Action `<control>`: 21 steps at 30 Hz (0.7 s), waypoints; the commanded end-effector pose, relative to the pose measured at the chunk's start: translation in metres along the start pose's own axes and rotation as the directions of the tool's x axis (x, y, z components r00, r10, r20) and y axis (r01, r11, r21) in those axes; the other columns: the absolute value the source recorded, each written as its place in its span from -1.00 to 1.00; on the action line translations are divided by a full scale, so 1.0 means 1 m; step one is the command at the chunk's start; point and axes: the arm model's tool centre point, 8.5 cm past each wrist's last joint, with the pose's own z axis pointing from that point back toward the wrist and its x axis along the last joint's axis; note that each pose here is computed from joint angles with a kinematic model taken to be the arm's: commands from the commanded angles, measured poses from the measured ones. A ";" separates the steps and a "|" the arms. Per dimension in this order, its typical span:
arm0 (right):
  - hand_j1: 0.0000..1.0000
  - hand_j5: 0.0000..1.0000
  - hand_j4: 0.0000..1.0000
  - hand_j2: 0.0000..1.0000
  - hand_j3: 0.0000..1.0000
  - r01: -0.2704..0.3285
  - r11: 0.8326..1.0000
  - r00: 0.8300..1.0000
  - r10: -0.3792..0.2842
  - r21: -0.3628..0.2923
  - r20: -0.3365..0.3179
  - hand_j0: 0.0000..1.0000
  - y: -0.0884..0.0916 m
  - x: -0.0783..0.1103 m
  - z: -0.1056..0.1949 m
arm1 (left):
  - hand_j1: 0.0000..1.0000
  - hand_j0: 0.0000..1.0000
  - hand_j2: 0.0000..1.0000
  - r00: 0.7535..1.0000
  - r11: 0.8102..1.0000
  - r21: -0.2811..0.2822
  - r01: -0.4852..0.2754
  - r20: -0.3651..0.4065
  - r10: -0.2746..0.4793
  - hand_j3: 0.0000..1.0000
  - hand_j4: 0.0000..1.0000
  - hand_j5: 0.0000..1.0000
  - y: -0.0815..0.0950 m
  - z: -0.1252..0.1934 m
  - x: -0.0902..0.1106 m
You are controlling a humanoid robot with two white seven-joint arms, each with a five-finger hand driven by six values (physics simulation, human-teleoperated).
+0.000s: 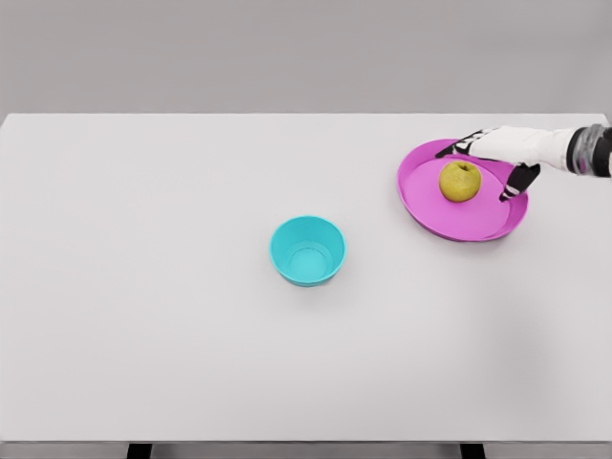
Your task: Put the apple from the pink plate into the blue bowl with your right arm
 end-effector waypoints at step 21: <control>1.00 1.00 1.00 1.00 1.00 0.036 0.998 0.999 -0.036 0.060 -0.007 1.00 0.009 0.000 -0.026 | 1.00 1.00 1.00 1.000 1.000 0.000 0.000 0.002 0.000 1.00 1.00 1.00 0.000 0.000 0.001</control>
